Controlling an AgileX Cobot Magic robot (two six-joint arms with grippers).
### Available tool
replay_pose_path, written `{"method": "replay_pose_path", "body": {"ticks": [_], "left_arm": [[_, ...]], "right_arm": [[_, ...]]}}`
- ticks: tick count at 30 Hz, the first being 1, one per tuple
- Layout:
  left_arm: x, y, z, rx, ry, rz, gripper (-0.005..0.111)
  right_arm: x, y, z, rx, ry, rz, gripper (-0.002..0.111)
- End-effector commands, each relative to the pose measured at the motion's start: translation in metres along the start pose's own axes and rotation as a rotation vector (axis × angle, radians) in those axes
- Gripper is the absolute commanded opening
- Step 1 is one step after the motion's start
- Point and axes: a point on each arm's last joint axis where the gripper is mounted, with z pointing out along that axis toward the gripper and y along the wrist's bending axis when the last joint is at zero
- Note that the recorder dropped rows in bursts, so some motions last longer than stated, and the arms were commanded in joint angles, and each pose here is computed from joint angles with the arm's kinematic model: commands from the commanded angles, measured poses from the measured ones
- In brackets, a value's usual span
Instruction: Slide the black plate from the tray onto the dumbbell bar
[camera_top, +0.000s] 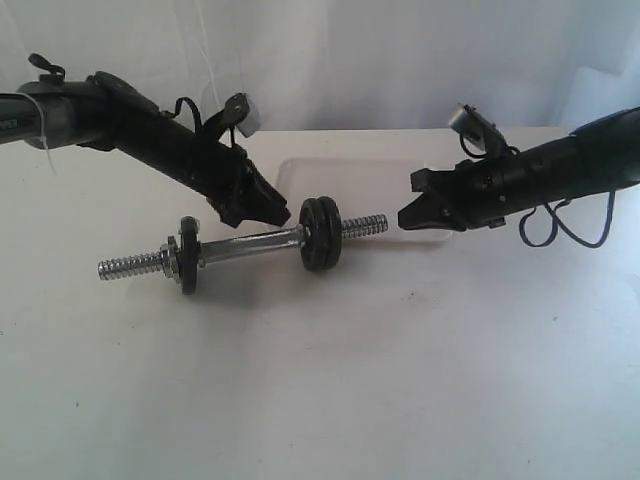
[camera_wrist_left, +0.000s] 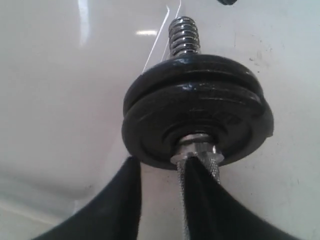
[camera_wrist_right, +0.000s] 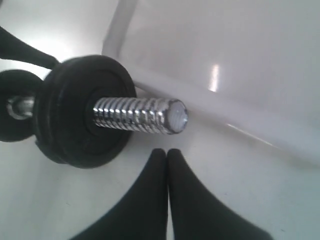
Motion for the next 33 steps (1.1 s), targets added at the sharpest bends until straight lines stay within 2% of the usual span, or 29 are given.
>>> {"method": "replay_pose_path", "body": {"ticks": [1, 2, 11, 14, 20, 22, 29, 33], "left_arm": [[-0.011, 0.0, -0.012, -0.024, 0.063, -0.067, 0.007], [-0.012, 0.001, -0.014, -0.031, 0.083, -0.068, 0.001], [-0.013, 0.007, -0.029, -0.118, 0.247, -0.221, 0.0], [-0.014, 0.011, -0.035, -0.175, 0.293, -0.255, 0.0], [-0.013, 0.018, -0.051, -0.309, 0.413, -0.385, 0.0], [-0.01, 0.021, -0.06, -0.372, 0.458, -0.469, 0.0], [0.023, 0.034, -0.111, -0.425, 0.473, -0.869, 0.0], [0.03, 0.033, -0.127, -0.451, 0.515, -0.936, 0.0]], "right_arm": [[-0.005, 0.0, -0.017, 0.126, 0.019, -0.078, 0.0], [-0.006, 0.0, -0.019, 0.149, 0.02, -0.087, 0.0], [-0.011, 0.007, -0.041, 0.285, 0.041, -0.141, 0.0], [-0.015, 0.005, -0.044, 0.328, 0.009, -0.145, 0.0], [-0.014, 0.005, -0.044, 0.334, 0.024, -0.141, 0.0], [-0.012, 0.003, -0.046, 0.355, 0.037, -0.126, 0.0], [-0.017, 0.013, -0.065, 0.437, 0.018, -0.112, 0.0], [-0.021, 0.025, -0.078, 0.445, -0.018, -0.075, 0.0]]}}
